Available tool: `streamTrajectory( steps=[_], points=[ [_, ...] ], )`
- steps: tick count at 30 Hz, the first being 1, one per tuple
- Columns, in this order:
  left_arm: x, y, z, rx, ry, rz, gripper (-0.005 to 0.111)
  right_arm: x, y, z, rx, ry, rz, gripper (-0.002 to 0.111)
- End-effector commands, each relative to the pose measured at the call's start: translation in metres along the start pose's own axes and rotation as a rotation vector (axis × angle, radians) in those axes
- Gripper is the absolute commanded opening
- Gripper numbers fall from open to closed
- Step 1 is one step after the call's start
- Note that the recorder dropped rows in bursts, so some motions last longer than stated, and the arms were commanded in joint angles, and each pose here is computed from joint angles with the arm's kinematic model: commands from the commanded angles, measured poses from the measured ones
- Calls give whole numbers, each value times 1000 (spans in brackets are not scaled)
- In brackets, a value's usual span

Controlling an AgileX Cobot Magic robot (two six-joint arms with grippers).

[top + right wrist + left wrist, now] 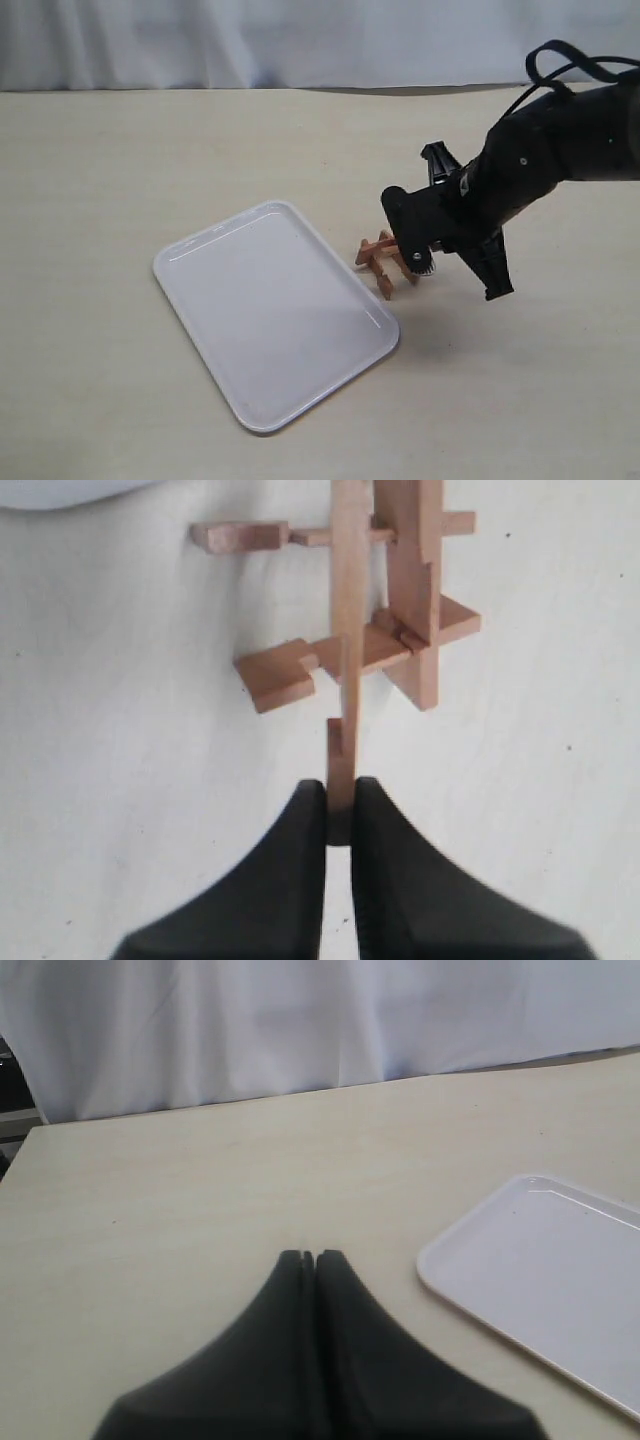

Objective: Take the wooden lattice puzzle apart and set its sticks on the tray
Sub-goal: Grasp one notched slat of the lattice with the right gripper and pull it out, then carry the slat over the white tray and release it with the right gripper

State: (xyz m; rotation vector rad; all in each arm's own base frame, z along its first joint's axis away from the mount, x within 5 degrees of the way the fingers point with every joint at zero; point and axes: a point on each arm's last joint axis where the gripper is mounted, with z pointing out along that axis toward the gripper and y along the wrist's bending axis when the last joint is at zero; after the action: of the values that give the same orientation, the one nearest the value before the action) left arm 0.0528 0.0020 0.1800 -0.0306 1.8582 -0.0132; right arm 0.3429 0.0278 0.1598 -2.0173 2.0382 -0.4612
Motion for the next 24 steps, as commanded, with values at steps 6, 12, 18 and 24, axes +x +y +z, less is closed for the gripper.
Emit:
streamTrajectory(
  steps=[6,12,18,24],
  points=[
    [-1,-1,0,11,-17,3,0,0,0,-24,-2,-26,93,5],
    [-1,-1,0,11,-17,3,0,-34,-11,-45,162,-159,121,5],
    [-1,-1,0,11,-17,3,0,-89,-7,-53,209,-340,190,5],
    [-1,-1,0,11,-17,3,0,-129,5,-63,220,-421,165,5]
  ],
)
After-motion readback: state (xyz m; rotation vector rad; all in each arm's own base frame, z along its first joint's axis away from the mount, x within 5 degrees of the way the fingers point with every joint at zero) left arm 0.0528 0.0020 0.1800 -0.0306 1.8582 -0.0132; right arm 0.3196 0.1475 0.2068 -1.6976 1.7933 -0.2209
